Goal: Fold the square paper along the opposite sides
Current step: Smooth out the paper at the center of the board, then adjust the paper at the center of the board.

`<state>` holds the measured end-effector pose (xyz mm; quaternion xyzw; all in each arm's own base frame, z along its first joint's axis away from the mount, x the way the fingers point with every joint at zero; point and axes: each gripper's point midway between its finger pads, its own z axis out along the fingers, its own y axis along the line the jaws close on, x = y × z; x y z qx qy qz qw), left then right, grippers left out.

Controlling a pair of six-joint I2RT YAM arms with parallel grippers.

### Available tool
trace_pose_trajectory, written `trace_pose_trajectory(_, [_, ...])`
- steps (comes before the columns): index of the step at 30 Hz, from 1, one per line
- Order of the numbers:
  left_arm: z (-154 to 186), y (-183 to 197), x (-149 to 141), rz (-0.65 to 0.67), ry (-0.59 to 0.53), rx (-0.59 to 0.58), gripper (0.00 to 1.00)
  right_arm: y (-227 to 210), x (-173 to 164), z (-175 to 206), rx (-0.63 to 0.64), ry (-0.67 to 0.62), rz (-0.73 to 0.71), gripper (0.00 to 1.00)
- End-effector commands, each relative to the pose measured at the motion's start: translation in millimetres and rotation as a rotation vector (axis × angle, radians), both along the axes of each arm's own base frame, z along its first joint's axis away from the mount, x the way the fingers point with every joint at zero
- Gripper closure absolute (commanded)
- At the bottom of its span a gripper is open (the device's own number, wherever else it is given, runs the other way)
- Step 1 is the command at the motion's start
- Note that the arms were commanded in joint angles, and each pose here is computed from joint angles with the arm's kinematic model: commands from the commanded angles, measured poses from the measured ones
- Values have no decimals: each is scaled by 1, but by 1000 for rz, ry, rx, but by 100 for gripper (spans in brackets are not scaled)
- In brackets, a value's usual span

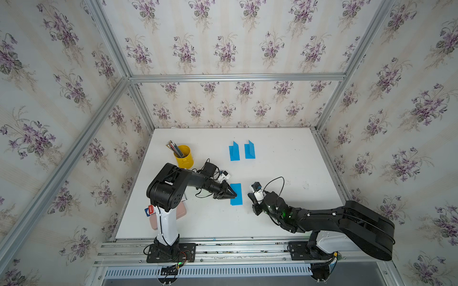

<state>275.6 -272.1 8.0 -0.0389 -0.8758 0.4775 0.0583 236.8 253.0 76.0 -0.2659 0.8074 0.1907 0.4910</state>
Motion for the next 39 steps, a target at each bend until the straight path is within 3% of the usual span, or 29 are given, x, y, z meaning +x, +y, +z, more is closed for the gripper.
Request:
trace_pose_trajectory(1, [-74, 70, 41, 144, -115, 609, 75, -29, 21, -3, 25, 36, -135, 100])
trace_pose_trajectory(6, [-66, 41, 83, 148, -153, 592, 74, -48, 34, -8, 27, 52, -226, 100])
trace_pose_trajectory(10, [-55, 19, 100, 105, -193, 597, 74, -51, 35, -10, 22, 53, -240, 100])
trace_pose_trajectory(27, [-60, -44, 87, -6, -191, 565, 73, -58, 36, 0, 51, 41, -253, 100])
trace_pose_trajectory(35, [-56, -47, 80, -21, -205, 571, 72, -60, 36, 1, 61, 34, -256, 100])
trace_pose_trajectory(39, [-51, -45, 80, -18, -218, 572, 64, -60, 36, 2, 62, 30, -257, 100])
